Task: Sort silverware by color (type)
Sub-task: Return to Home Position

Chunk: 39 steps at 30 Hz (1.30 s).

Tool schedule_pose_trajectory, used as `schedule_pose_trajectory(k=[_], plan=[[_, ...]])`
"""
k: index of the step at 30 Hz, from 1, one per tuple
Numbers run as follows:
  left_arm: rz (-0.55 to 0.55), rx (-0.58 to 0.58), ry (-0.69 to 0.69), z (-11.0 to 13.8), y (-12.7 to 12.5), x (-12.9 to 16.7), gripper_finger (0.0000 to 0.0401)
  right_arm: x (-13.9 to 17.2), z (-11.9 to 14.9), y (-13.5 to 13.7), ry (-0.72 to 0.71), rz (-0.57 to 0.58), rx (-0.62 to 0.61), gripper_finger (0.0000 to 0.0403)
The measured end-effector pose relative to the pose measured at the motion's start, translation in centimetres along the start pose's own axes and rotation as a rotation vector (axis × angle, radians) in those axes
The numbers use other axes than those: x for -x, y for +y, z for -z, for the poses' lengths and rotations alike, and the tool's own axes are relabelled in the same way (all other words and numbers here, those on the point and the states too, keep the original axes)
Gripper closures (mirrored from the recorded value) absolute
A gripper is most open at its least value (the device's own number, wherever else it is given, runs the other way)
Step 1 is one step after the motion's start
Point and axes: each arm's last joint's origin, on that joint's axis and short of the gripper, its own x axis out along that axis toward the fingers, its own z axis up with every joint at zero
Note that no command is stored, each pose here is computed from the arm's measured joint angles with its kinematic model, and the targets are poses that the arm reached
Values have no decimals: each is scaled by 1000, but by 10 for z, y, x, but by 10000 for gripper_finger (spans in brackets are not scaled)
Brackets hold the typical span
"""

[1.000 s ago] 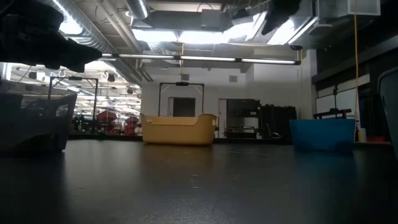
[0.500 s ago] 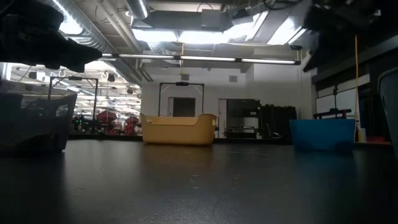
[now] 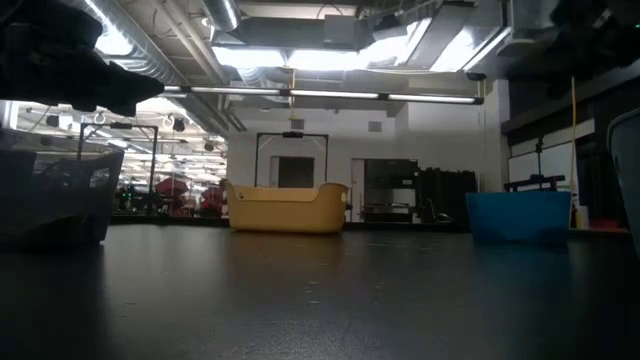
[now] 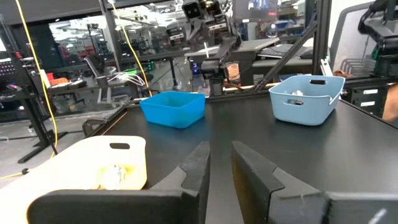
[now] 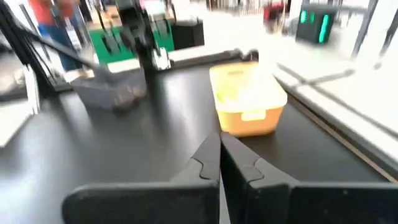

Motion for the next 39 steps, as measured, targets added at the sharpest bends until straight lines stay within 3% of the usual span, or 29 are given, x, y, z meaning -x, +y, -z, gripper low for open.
schedule_pose_trajectory(k=[9, 24, 39], plan=[[0, 0, 0, 0, 0, 0, 341, 9, 28, 0, -268, -17, -3, 400], [-3, 0, 0, 0, 0, 0, 341, -29, 73, -7, -347, -111, -24, 400], [-4, 0, 0, 0, 0, 0, 341, -31, 77, -7, -305, -127, -22, 400]])
